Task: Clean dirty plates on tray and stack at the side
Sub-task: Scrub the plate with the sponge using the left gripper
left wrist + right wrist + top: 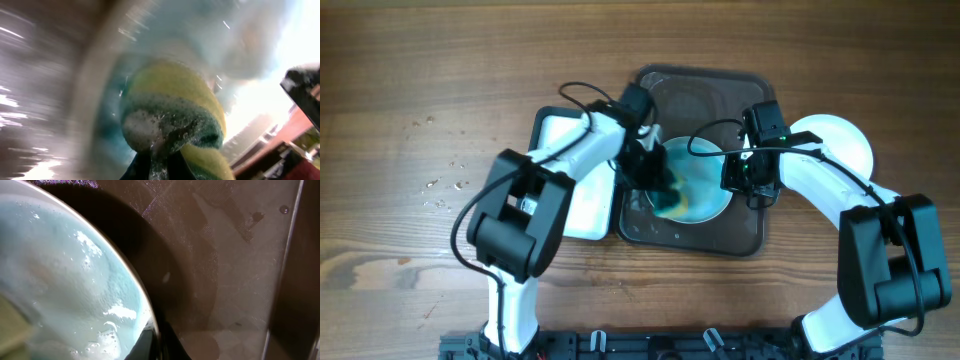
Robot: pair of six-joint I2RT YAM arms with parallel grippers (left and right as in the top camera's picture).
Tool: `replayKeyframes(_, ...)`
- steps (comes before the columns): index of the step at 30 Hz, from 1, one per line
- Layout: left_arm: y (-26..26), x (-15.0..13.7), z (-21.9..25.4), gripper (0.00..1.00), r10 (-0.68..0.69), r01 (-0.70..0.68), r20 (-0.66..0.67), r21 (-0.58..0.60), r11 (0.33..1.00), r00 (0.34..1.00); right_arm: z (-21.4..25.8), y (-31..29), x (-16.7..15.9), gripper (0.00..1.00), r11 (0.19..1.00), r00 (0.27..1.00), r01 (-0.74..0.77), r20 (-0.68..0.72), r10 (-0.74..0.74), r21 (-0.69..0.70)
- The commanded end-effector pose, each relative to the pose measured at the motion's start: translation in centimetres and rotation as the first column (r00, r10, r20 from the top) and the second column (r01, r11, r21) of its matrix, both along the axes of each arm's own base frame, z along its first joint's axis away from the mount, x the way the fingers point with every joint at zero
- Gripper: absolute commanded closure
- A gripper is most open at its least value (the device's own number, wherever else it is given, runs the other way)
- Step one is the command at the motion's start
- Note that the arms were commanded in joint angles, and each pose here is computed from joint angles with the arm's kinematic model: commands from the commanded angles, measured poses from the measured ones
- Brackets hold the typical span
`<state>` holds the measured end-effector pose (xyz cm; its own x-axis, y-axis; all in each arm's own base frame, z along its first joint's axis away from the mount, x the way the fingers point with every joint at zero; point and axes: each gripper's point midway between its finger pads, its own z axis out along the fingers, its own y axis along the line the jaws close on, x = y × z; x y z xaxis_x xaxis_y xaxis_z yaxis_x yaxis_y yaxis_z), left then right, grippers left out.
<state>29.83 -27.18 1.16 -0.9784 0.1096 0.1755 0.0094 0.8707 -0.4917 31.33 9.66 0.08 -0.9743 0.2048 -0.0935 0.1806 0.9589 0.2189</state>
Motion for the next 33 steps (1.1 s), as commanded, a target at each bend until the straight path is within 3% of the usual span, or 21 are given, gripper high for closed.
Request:
replayKeyframes(1, -3.3, -4.6, -0.2, 0.96, 0.006, -0.01, -0.159, -0.023, 1.0, 0.987, -2.1, -1.8, -1.4, 0.96, 0.996, 0.998, 0.014, -0.063, -0.02, -0.094)
replayKeyframes(11, -4.8, -4.4, -0.1, 0.96, 0.01, -0.018, -0.137, -0.058, 0.998, 0.99, -2.1, -1.9, -1.5, 0.96, 0.995, 0.997, 0.013, -0.068, -0.02, -0.094)
replayKeyframes(13, -3.3, -4.7, -0.9, 0.96, -0.017, 0.019, -0.112, 0.018, 1.0, 0.994, -2.2, -1.9, -1.6, 0.96, 0.995, 0.997, 0.013, -0.072, -0.02, -0.095)
replayKeyframes(14, -1.2, -4.6, -1.9, 0.96, -0.005, 0.017, -0.092, 0.138, 0.99, 0.996, -2.2, -1.9, -1.6, 0.96, 0.995, 0.997, 0.013, -0.074, -0.02, -0.096)
replayKeyframes(16, 1.2, -4.4, -2.5, 0.96, -0.041, 0.054, -0.059, 0.242, 0.969, 0.997, -2.2, -1.9, -1.6, 0.96, 0.995, 0.997, 0.013, -0.074, -0.02, -0.096)
replayKeyframes(25, 8.2, -0.4, -2.4, 0.96, -0.063, 0.025, 0.07, 0.446, 0.895, 0.996, -2.2, -1.9, -1.6, 0.96, 0.995, 0.997, 0.013, -0.073, -0.02, -0.096)
replayKeyframes(29, 6.8, 0.1, -2.4, 0.96, -0.079, 0.038, 0.093, 0.381, 0.924, 0.993, -2.2, -1.9, -1.6, 0.96, 0.995, 0.997, 0.013, -0.073, -0.02, -0.096)
replayKeyframes(33, 1.7, -1.2, -1.5, 0.96, -0.092, 0.082, 0.058, 0.152, 0.985, 0.994, -2.2, -1.9, -1.6, 0.96, 0.995, 0.997, 0.013, -0.073, -0.02, -0.096)
